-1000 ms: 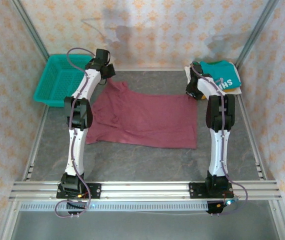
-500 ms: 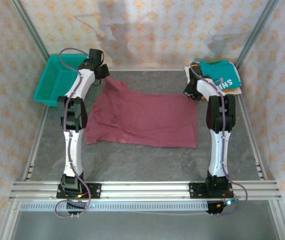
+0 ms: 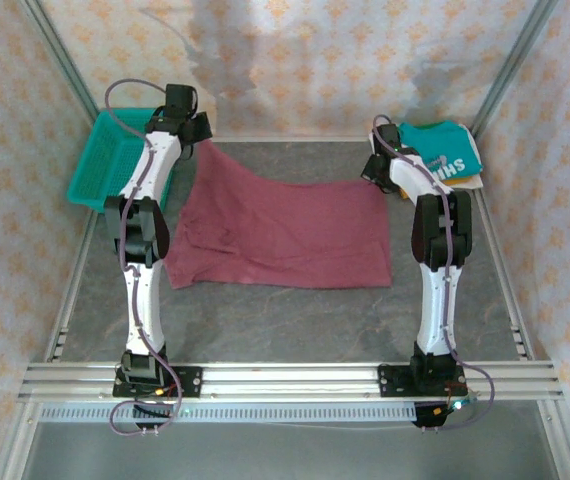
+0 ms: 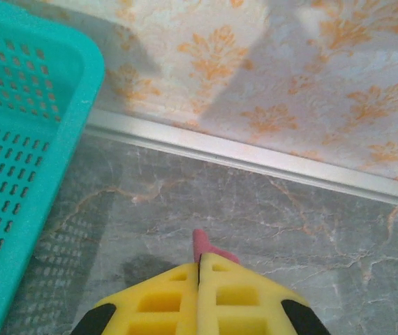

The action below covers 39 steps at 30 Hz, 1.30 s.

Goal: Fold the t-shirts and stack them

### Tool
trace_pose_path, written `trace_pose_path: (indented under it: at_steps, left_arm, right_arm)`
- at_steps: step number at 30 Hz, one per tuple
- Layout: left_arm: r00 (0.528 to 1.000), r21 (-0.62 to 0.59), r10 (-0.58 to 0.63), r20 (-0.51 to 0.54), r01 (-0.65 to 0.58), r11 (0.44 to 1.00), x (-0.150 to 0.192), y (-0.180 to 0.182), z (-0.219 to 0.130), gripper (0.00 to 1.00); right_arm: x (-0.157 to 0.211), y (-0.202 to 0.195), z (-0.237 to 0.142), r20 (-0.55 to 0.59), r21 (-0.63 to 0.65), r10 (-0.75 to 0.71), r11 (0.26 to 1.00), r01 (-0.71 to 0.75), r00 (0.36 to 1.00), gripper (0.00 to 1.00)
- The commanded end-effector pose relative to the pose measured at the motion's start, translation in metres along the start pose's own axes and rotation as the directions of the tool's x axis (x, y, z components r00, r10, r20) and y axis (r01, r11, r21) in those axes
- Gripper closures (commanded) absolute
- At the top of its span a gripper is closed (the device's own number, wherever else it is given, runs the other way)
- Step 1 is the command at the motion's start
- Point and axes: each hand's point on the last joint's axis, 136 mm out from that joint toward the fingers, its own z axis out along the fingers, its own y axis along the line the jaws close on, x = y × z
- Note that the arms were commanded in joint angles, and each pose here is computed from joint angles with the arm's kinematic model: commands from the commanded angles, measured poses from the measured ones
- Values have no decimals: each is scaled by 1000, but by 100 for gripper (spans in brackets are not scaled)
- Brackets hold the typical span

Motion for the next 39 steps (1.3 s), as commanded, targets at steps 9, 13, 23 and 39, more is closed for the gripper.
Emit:
trace_pose_path:
  at_steps: [9, 13, 23, 39]
  left_arm:
    - [996, -92, 67, 66, -61, 994, 9, 35, -47, 100]
    - [996, -129, 61, 71, -52, 990, 15, 49, -60, 100]
    - [998, -156, 7, 64, 3, 988, 66, 69, -90, 100]
    - [1000, -271, 17, 8, -14, 962, 105, 93, -122, 100]
  right_arm:
    - [-23, -15, -50, 226, -53, 18, 999, -6, 974, 100]
    - [-24, -18, -62, 262, -77, 19, 997, 1, 965, 100]
    - [12, -39, -70, 229, -91, 42, 996, -22, 973, 100]
    - [52, -57, -81, 148, -73, 68, 996, -58, 987, 100]
